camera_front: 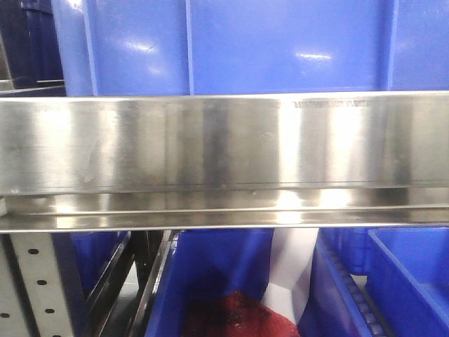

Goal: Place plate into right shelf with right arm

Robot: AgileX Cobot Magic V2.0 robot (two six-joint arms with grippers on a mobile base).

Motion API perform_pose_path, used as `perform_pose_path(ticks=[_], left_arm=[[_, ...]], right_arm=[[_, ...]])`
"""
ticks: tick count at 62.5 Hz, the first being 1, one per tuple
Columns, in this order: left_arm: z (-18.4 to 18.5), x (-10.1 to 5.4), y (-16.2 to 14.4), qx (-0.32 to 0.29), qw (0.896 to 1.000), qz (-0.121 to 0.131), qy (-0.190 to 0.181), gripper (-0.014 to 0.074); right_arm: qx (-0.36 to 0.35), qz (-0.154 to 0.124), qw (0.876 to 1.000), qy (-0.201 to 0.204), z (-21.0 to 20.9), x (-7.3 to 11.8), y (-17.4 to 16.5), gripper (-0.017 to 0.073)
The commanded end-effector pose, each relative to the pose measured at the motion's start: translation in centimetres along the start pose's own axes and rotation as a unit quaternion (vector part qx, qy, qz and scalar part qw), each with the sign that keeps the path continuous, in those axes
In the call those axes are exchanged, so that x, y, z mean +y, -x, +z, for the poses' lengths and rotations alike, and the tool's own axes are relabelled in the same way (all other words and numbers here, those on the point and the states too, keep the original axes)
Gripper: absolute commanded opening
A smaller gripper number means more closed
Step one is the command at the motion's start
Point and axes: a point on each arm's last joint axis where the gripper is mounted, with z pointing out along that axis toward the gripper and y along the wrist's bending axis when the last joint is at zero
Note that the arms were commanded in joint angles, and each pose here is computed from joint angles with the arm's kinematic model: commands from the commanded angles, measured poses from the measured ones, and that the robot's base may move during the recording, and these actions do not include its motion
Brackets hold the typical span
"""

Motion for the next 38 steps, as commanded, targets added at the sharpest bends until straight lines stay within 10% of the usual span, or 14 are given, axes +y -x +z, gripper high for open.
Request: perform_pose_path(ticks=[1,38], left_arm=[[0.0,0.0,0.6,-0.043,0.999,-0.004,-0.001,-0.0047],[0.0,0.0,0.6,-0.043,0.999,-0.004,-0.001,-0.0047]], right_arm=[[-0.055,0.011,0.998,-0.01,-0.5,-0.2,-0.7,0.0056],[-0.029,0.037,0.999,-0.009,-1.8,-0.8,-10.7,0.0056]])
